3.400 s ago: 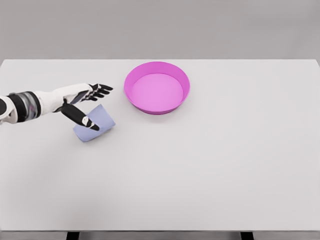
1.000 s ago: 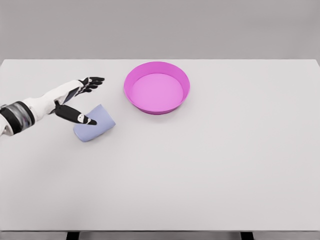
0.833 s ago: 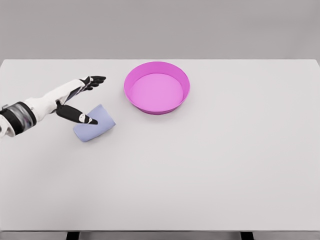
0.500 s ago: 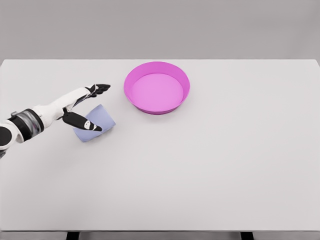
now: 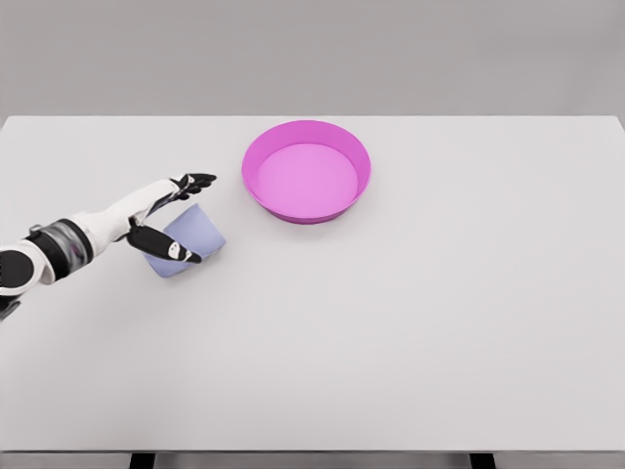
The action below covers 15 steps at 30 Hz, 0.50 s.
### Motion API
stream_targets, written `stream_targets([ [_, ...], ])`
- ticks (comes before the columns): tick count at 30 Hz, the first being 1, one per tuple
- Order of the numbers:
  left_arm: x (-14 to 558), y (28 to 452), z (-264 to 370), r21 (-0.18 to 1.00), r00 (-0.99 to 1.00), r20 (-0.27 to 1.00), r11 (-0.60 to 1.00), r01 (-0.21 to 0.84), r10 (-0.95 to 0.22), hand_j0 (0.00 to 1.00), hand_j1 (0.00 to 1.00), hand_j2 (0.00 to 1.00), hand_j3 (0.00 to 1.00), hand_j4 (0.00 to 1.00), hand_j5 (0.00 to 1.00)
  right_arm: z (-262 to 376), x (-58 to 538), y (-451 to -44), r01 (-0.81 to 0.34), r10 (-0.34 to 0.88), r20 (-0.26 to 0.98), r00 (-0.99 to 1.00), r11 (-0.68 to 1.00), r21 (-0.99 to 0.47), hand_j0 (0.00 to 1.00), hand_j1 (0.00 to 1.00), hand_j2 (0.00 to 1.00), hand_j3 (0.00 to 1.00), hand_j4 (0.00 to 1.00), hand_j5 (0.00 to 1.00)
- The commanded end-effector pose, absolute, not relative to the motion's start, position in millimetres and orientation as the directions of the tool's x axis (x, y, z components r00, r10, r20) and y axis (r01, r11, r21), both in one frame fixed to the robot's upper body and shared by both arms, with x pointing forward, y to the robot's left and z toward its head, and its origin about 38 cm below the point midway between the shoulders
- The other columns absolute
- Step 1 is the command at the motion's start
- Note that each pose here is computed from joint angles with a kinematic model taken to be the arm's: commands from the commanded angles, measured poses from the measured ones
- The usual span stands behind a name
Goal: Flip the cup with left arm and place it on the plate
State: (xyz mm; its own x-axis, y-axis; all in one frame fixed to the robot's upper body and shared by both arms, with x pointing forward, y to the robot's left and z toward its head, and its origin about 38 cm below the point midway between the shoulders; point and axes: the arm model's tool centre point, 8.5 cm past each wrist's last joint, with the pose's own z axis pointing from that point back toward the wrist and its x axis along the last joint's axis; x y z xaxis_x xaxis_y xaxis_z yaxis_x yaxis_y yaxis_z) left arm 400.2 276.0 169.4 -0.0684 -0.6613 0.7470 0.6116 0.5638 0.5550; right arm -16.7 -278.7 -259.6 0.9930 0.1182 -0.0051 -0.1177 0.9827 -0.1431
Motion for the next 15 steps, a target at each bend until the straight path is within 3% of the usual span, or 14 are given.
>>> stream_targets([
  [1, 400.6, 273.7, 167.7, 0.55, -0.058, 0.748, 0.567, 0.613, -0.662, 1.0, 1.0, 1.0, 1.0, 1.0, 1.0, -259.6, -16.7, -278.8, -0.118, 0.118, -0.005, 0.993, 0.983, -0.143, 1.0, 1.0, 1.0, 1.0, 1.0, 1.0],
  [15, 401.4, 276.8, 160.9, 0.545, 0.006, 0.733, 0.593, 0.592, -0.68, 1.0, 1.0, 1.0, 1.0, 1.0, 1.0, -259.6, -16.7, -278.8, -0.118, 0.118, -0.005, 0.993, 0.983, -0.143, 1.0, 1.0, 1.0, 1.0, 1.0, 1.0],
])
